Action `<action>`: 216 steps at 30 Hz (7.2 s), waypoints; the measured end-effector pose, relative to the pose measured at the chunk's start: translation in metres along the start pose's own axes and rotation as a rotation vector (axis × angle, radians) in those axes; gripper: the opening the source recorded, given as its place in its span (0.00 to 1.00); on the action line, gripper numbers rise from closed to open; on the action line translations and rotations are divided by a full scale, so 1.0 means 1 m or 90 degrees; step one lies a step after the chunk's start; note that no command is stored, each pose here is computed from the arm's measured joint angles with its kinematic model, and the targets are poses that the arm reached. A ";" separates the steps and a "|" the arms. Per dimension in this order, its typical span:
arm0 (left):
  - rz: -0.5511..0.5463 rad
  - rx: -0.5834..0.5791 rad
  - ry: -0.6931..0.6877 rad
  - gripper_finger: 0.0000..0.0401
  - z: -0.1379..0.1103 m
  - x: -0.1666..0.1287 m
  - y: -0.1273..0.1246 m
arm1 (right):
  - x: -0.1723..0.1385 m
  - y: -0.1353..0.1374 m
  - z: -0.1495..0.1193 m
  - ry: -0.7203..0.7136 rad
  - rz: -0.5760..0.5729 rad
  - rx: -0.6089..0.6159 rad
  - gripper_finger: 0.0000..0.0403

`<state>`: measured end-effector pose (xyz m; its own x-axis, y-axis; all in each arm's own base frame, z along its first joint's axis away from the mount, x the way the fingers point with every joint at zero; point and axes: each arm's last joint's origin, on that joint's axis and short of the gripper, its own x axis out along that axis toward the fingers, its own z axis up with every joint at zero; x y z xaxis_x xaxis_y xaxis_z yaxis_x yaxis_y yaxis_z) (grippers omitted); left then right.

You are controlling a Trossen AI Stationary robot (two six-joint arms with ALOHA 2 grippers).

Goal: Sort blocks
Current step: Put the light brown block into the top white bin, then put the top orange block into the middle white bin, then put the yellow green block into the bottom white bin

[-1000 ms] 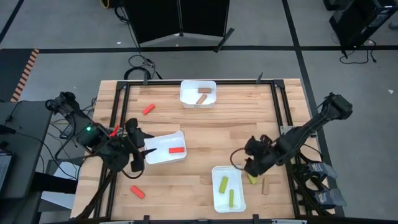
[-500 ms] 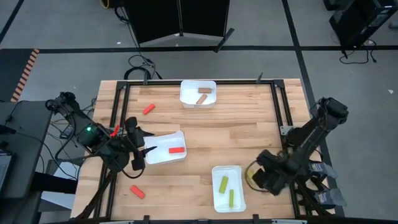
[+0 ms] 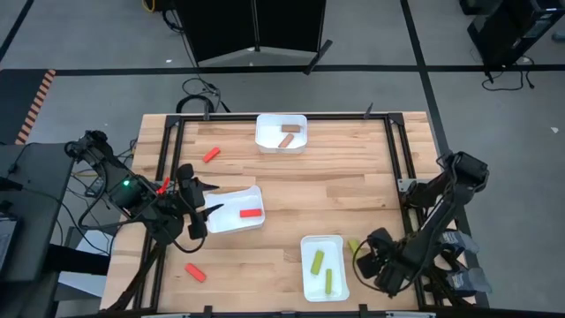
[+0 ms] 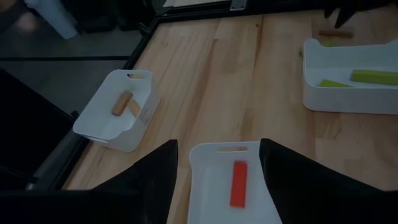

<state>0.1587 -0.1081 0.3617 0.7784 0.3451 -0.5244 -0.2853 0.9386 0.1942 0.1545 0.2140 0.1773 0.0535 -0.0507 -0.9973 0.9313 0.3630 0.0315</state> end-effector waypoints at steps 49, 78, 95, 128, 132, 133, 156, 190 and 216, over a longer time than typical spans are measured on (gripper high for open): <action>0.007 0.000 -0.006 0.58 0.000 0.000 0.000 | 0.031 -0.021 -0.006 -0.046 -0.065 -0.061 0.29; 0.113 -0.112 0.011 0.58 -0.019 0.055 0.009 | -0.073 0.064 0.321 -0.639 0.261 -0.290 0.29; 0.219 -0.203 -0.015 0.58 -0.006 0.067 0.072 | -0.001 0.045 0.475 -0.536 0.226 -0.204 0.55; 0.155 -0.382 0.542 0.58 -0.141 0.207 0.272 | -0.134 0.046 0.239 -0.677 0.345 -0.514 0.64; 0.141 -0.370 0.570 0.58 -0.142 0.204 0.269 | -0.134 0.044 0.223 -0.667 0.319 -0.499 0.64; 0.140 -0.367 0.576 0.58 -0.145 0.204 0.268 | -0.133 0.044 0.219 -0.662 0.315 -0.499 0.64; 0.108 -0.339 0.591 0.40 -0.187 0.211 0.244 | -0.133 0.045 0.207 -0.679 0.288 -0.489 0.63; -0.255 -0.113 0.295 0.24 -0.061 0.100 0.071 | -0.136 0.050 0.185 -0.666 0.347 -0.530 0.61; -0.176 -0.118 0.338 0.69 -0.064 0.100 0.009 | -0.090 0.046 0.133 -0.427 0.266 -0.502 0.64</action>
<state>0.1985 -0.0653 0.2576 0.4669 -0.0011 -0.8843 -0.2426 0.9615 -0.1293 0.2402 0.1113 0.2773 0.7150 -0.1919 -0.6723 0.3176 0.9458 0.0678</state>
